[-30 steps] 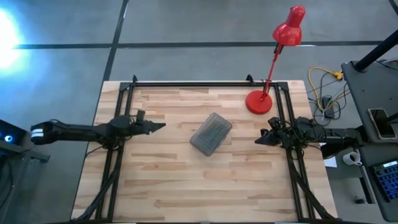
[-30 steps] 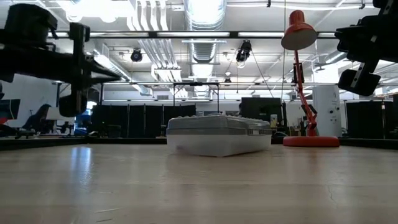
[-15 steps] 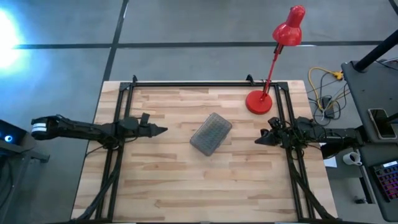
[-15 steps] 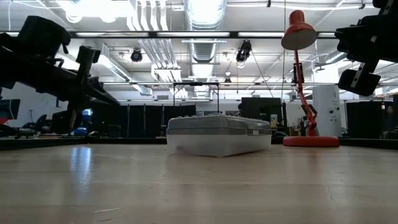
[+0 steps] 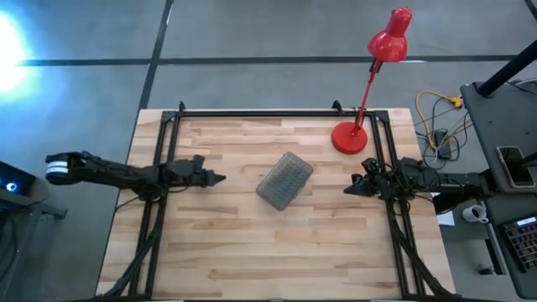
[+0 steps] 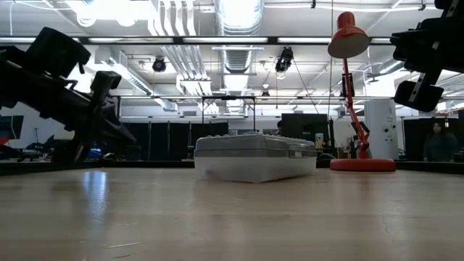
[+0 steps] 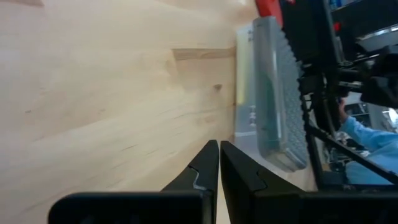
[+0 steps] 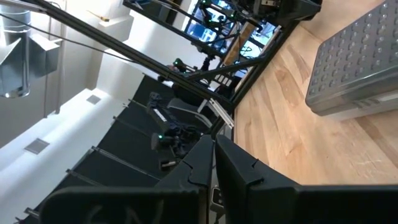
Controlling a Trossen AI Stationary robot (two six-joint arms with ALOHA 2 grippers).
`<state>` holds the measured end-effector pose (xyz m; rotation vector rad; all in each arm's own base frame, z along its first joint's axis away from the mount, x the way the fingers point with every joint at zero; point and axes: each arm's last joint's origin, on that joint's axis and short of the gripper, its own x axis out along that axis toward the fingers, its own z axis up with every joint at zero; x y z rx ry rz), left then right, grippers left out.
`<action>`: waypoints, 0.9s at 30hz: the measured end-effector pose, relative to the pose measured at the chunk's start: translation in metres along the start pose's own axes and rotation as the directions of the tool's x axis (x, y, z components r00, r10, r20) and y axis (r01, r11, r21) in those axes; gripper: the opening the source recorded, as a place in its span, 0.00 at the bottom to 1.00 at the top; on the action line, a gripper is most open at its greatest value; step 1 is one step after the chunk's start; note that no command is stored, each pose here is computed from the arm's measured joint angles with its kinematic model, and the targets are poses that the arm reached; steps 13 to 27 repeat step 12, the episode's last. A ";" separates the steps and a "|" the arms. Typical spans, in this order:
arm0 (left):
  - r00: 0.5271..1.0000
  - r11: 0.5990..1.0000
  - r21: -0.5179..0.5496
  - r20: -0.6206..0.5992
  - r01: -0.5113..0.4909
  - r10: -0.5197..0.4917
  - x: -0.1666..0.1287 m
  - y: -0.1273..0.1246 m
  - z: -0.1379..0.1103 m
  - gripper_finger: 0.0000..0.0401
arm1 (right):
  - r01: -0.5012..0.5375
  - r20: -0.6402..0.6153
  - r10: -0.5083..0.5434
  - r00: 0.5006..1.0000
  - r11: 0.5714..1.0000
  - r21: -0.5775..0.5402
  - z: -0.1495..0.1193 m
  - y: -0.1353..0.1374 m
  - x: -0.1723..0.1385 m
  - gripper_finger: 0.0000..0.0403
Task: Pick & place school supplies into a supply box
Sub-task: Return to Home Position
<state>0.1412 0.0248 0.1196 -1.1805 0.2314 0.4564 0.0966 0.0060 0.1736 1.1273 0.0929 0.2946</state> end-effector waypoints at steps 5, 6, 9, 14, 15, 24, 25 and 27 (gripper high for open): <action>0.999 0.999 0.003 -0.013 -0.032 0.032 0.002 0.003 -0.002 0.00 | 0.000 0.000 0.000 1.000 1.000 0.000 0.000 0.000 0.000 0.03; 0.999 0.999 0.003 -0.015 -0.037 0.037 0.003 0.004 -0.002 0.00 | 0.000 0.000 0.000 1.000 1.000 0.002 0.000 0.000 0.000 0.03; 0.999 0.999 0.005 -0.020 -0.051 0.051 0.003 0.005 -0.002 0.00 | 0.000 0.000 0.000 1.000 1.000 0.000 0.000 0.000 0.000 0.03; 0.998 0.998 0.006 -0.024 -0.060 0.061 0.004 0.006 -0.003 0.00 | 0.000 0.000 0.000 1.000 1.000 0.000 0.000 0.000 0.000 0.03; 0.998 0.998 0.006 -0.024 -0.060 0.061 0.004 0.006 -0.003 0.00 | 0.000 0.000 0.000 1.000 1.000 0.000 0.000 0.000 0.000 0.03; 0.998 0.998 0.006 -0.024 -0.060 0.061 0.004 0.006 -0.003 0.00 | 0.000 0.000 0.000 1.000 1.000 0.000 0.000 0.000 0.000 0.03; 0.998 0.998 0.006 -0.024 -0.060 0.061 0.004 0.006 -0.003 0.00 | 0.000 0.000 0.000 1.000 1.000 0.000 0.000 0.000 0.000 0.03; 0.998 0.998 0.006 -0.024 -0.060 0.061 0.004 0.006 -0.003 0.00 | 0.000 0.000 0.000 1.000 1.000 0.000 0.000 0.000 0.000 0.03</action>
